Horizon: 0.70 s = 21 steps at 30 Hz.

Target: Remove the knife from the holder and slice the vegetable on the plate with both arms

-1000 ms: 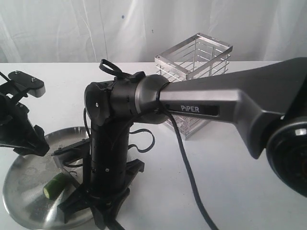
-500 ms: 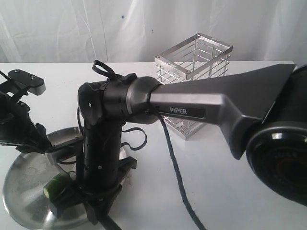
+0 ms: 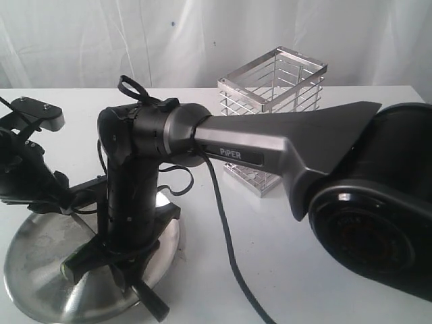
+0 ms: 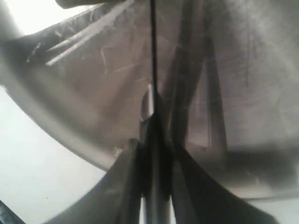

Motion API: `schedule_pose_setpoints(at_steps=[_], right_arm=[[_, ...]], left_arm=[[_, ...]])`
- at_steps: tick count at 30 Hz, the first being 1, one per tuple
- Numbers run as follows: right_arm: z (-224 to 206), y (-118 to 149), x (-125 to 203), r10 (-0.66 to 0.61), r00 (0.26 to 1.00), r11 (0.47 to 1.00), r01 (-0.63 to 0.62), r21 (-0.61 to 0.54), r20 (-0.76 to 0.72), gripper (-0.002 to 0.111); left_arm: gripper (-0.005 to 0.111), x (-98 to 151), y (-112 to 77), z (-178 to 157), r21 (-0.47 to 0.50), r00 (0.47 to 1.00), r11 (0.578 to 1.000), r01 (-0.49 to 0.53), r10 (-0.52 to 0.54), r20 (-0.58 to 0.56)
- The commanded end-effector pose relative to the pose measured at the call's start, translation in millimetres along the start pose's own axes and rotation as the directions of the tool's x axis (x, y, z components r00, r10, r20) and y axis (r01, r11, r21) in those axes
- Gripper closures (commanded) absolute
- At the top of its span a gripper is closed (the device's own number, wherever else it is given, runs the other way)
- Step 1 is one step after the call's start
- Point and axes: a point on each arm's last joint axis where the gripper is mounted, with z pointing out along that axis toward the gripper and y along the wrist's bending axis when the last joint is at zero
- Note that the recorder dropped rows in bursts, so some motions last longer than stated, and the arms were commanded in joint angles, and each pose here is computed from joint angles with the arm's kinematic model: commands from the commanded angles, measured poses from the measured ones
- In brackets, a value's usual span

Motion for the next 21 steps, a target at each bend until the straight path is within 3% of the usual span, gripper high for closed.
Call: schedule_pose_setpoints(at_steps=[1,14,21], right_arm=[[-5,-2,-2,0.011,1.000,1.000,-0.011,-0.011,0.014,0.106],[-5,0,-2,0.014,1.000,1.000,-0.014,-0.023,0.015,0.106],[-13,3,-1,0.007,0.999,1.000,-0.007,-0.020,0.033,0.106]], left_arm=[[0.047,0,-1.7,0,0.017,1.000,1.000,0.018,-0.017,-0.004],[0.048,8,4.1,49,0.067,0.986,0.996,0.063,-0.052,-0.162],[0.048,4,3.6,37,0.050,0.993,0.997,0.052,-0.046,-0.109]])
